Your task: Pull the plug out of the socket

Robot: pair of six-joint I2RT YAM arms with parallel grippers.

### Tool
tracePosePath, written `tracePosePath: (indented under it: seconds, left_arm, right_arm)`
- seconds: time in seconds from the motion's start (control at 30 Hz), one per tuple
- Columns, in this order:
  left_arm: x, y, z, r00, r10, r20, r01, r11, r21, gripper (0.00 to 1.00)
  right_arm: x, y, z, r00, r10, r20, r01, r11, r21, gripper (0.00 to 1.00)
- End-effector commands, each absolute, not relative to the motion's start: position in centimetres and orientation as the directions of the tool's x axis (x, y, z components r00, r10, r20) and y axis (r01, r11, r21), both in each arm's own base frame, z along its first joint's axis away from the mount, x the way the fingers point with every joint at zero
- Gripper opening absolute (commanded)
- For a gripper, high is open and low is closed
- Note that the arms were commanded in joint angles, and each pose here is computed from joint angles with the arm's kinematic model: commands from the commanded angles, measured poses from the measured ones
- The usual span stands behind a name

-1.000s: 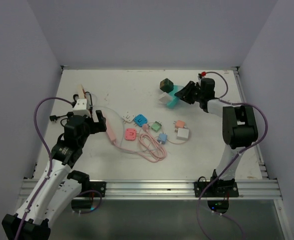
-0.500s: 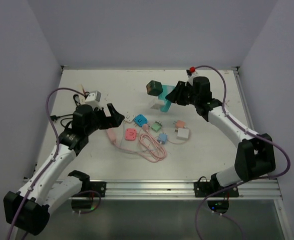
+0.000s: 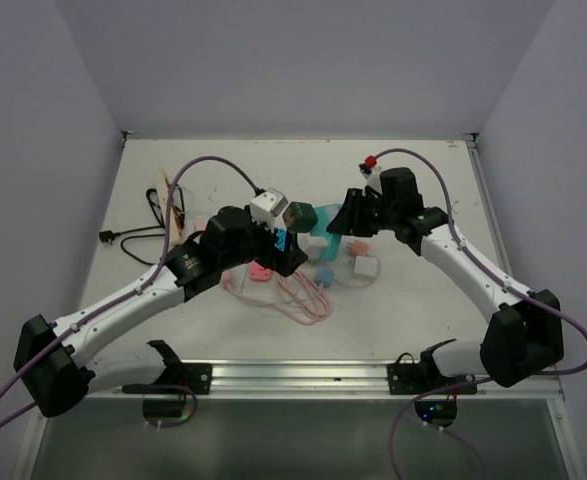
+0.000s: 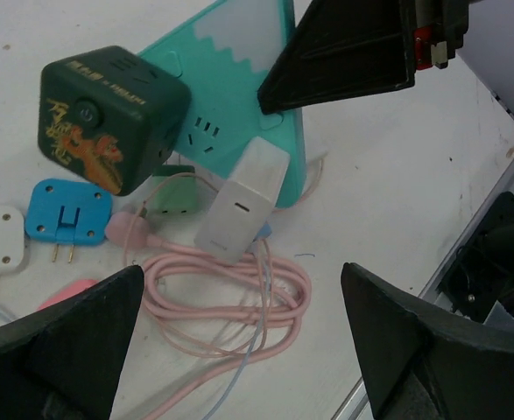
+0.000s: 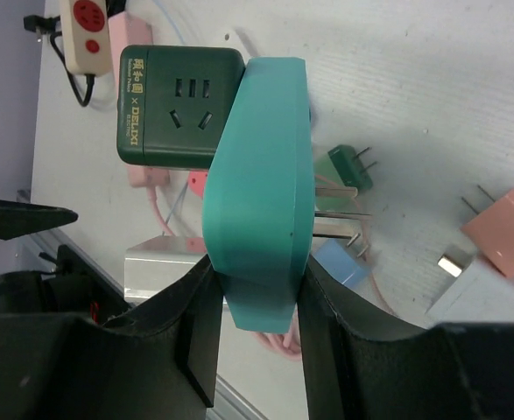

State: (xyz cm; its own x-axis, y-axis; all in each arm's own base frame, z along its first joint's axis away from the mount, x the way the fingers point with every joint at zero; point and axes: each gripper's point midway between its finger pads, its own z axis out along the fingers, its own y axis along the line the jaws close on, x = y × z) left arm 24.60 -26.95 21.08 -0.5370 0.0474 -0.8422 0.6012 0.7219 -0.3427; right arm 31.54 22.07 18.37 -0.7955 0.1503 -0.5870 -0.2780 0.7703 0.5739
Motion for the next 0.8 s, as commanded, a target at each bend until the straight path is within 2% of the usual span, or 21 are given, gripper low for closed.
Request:
tracePosePath:
  seconds: [0.0,0.13,0.43,0.53,0.63,0.67,0.73,0.77]
  left_arm:
    - [24.9,-29.5,23.4,-0.388,0.138,-0.911,0.714,0.670,-0.202,0.97]
    - [24.5,-31.3,22.1,-0.366,0.225,-0.903,0.759,0.633,-0.150,0.92]
    - [23.8,-35.3,20.0,-0.328,0.380,-0.865,0.832,0.551,-0.073,0.79]
    - [23.4,-36.0,19.3,-0.326,0.408,-0.853,0.849,0.523,-0.074,0.69]
    - [22.9,-36.3,18.5,-0.336,0.432,-0.837,0.860,0.504,-0.085,0.53]
    - [22.8,-36.3,18.2,-0.340,0.437,-0.833,0.860,0.502,-0.087,0.41]
    - [22.7,-36.1,18.1,-0.342,0.440,-0.830,0.861,0.501,-0.089,0.28]
    - [22.7,-36.1,18.3,-0.337,0.439,-0.833,0.861,0.501,-0.085,0.17]
  right_arm:
    - [29.8,23.3,22.9,-0.758,0.125,-0.641,-0.402,0.684,0.609,0.00]
    - [28.4,23.5,23.4,-0.781,0.082,-0.619,-0.421,0.663,0.620,0.00]
    - [27.4,23.3,25.0,-0.762,0.026,-0.647,-0.479,0.649,0.591,0.00]
    - [27.4,23.1,25.0,-0.761,0.015,-0.649,-0.481,0.658,0.580,0.00]
    - [27.7,22.7,24.6,-0.752,0.004,-0.660,-0.480,0.682,0.551,0.00]
    - [27.8,22.6,24.5,-0.747,-0.001,-0.665,-0.482,0.690,0.540,0.00]
    - [28.2,22.0,23.9,-0.739,-0.016,-0.674,-0.477,0.718,0.507,0.00]
    - [28.3,21.9,23.5,-0.740,-0.024,-0.672,-0.474,0.728,0.496,0.00]
